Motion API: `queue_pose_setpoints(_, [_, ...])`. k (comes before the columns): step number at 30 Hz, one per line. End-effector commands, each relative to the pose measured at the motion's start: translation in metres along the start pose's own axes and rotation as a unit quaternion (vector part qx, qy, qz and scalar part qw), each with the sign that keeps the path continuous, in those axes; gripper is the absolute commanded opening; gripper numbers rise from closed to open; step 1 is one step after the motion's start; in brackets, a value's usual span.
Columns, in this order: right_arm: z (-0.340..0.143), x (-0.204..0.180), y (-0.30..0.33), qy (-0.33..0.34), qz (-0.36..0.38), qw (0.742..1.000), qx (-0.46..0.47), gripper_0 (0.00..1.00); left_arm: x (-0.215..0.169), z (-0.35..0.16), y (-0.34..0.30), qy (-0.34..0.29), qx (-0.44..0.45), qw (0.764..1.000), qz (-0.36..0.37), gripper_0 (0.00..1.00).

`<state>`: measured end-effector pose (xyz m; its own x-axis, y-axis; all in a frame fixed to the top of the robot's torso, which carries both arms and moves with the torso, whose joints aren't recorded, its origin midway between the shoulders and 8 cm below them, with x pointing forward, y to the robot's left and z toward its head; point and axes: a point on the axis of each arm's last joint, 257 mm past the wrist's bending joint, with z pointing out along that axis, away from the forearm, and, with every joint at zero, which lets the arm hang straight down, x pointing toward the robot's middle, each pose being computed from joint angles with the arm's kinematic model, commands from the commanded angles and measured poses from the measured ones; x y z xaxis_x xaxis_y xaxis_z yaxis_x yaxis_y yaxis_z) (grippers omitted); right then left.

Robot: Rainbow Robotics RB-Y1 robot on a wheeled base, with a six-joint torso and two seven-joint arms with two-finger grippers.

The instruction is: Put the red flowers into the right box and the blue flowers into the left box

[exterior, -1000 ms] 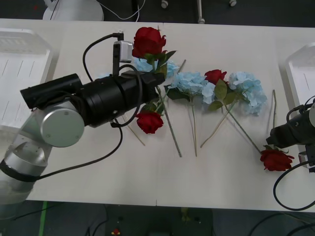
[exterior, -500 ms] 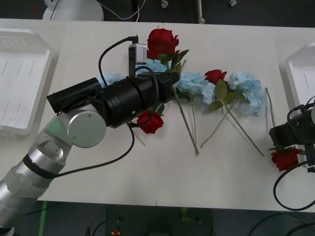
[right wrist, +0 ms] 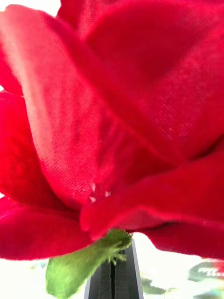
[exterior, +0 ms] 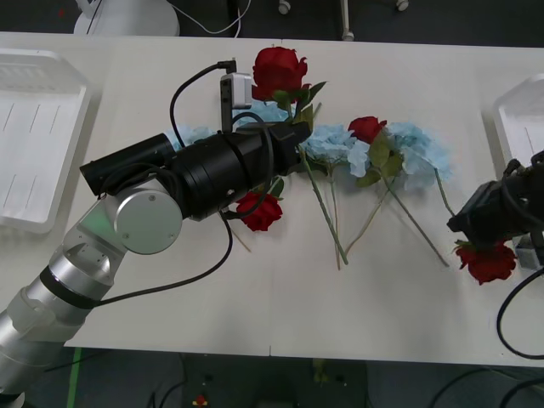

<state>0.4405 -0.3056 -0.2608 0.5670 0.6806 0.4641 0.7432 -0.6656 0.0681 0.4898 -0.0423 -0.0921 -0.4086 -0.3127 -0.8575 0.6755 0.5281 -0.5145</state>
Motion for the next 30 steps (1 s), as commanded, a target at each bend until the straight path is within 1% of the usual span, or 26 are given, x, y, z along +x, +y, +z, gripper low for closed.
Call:
queue_pose_setpoints(1, [-0.070, 0.007, 0.020, 0.014, -0.184, 0.982, -0.030, 0.00, -0.021, 0.009, -0.023, -0.019, 0.024, 0.999, 0.024, 0.00])
queue_pose_setpoints(2, [-0.075, 0.005, 0.020, 0.011, -0.214, 0.976, -0.030, 0.00, -0.021, 0.009, -0.023, -0.019, 0.024, 0.999, 0.024, 0.00])
queue_pose_setpoints(3, [-0.082, 0.001, 0.025, 0.005, -0.267, 0.963, -0.034, 0.00, -0.021, 0.009, -0.023, -0.019, 0.024, 0.999, 0.024, 0.00])
queue_pose_setpoints(4, [-0.088, -0.003, 0.029, -0.003, -0.325, 0.945, -0.038, 0.00, -0.022, 0.008, -0.023, -0.020, 0.023, 0.999, 0.024, 0.00])
queue_pose_setpoints(5, [-0.091, -0.005, 0.034, -0.009, -0.362, 0.931, -0.043, 0.00, -0.021, 0.009, -0.023, -0.019, 0.024, 0.999, 0.024, 0.00])
queue_pose_setpoints(7, [-0.098, -0.007, 0.047, -0.023, -0.440, 0.896, -0.057, 0.00, -0.022, 0.008, -0.023, -0.020, 0.023, 0.999, 0.024, 0.00])
queue_pose_setpoints(8, [-0.102, -0.008, 0.054, -0.030, -0.474, 0.878, -0.065, 0.00, -0.021, 0.009, -0.023, -0.019, 0.024, 0.999, 0.022, 0.00])
queue_pose_setpoints(9, [-0.105, -0.008, 0.058, -0.033, -0.496, 0.865, -0.071, 0.00, -0.021, 0.009, -0.023, -0.019, 0.024, 0.999, 0.022, 0.00])
queue_pose_setpoints(11, [-0.117, -0.007, 0.079, -0.052, -0.578, 0.809, -0.088, 0.00, -0.022, 0.008, -0.023, -0.020, 0.024, 0.999, 0.021, 0.00])
queue_pose_setpoints(14, [-0.133, -0.004, 0.108, -0.075, -0.669, 0.733, -0.103, 0.00, -0.021, 0.009, -0.023, -0.019, 0.024, 0.999, 0.021, 0.00])
queue_pose_setpoints(16, [-0.144, 0.004, 0.133, -0.081, -0.726, 0.673, -0.116, 0.00, -0.021, 0.008, -0.022, -0.019, 0.023, 0.999, 0.021, 0.00])
queue_pose_setpoints(18, [-0.149, 0.014, 0.152, -0.086, -0.761, 0.631, -0.123, 0.00, -0.021, 0.008, -0.022, -0.019, 0.023, 0.999, 0.022, 0.00])
queue_pose_setpoints(19, [-0.154, 0.017, 0.165, -0.097, -0.783, 0.602, -0.125, 0.00, -0.021, 0.008, -0.022, -0.019, 0.023, 0.999, 0.021, 0.00])
queue_pose_setpoints(20, [-0.155, 0.020, 0.172, -0.100, -0.792, 0.588, -0.127, 0.00, -0.020, 0.008, -0.022, -0.018, 0.023, 0.999, 0.021, 0.00])
queue_pose_setpoints(21, [-0.157, 0.031, 0.189, -0.111, -0.811, 0.557, -0.136, 0.00, -0.021, 0.008, -0.023, -0.019, 0.024, 0.999, 0.022, 0.00])
queue_pose_setpoints(22, [-0.158, 0.033, 0.196, -0.117, -0.817, 0.548, -0.138, 0.00, -0.021, 0.008, -0.022, -0.019, 0.023, 0.999, 0.021, 0.00])
queue_pose_setpoints(23, [-0.161, 0.038, 0.212, -0.135, -0.828, 0.525, -0.144, 0.00, -0.020, 0.008, -0.022, -0.018, 0.023, 0.999, 0.021, 0.00])
queue_pose_setpoints(24, [-0.161, 0.040, 0.221, -0.150, -0.836, 0.509, -0.142, 0.00, -0.021, 0.008, -0.022, -0.019, 0.023, 0.999, 0.021, 0.00])
queue_pose_setpoints(26, [-0.161, 0.036, 0.243, -0.195, -0.857, 0.461, -0.127, 0.00, -0.020, 0.008, -0.021, -0.018, 0.022, 0.999, 0.022, 0.00])
queue_pose_setpoints(27, [-0.161, 0.031, 0.254, -0.222, -0.868, 0.428, -0.115, 0.00, -0.021, 0.008, -0.022, -0.019, 0.023, 0.999, 0.021, 0.00])
queue_pose_setpoints(28, [-0.162, 0.026, 0.263, -0.243, -0.876, 0.403, -0.104, 0.00, -0.021, 0.008, -0.022, -0.019, 0.023, 0.999, 0.022, 0.00])
queue_pose_setpoints(29, [-0.162, 0.024, 0.267, -0.257, -0.881, 0.386, -0.097, 0.00, -0.021, 0.008, -0.022, -0.019, 0.023, 0.999, 0.021, 0.00])
queue_pose_setpoints(30, [-0.161, 0.014, 0.280, -0.290, -0.890, 0.343, -0.079, 0.00, -0.021, 0.008, -0.023, -0.019, 0.024, 0.999, 0.022, 0.00])
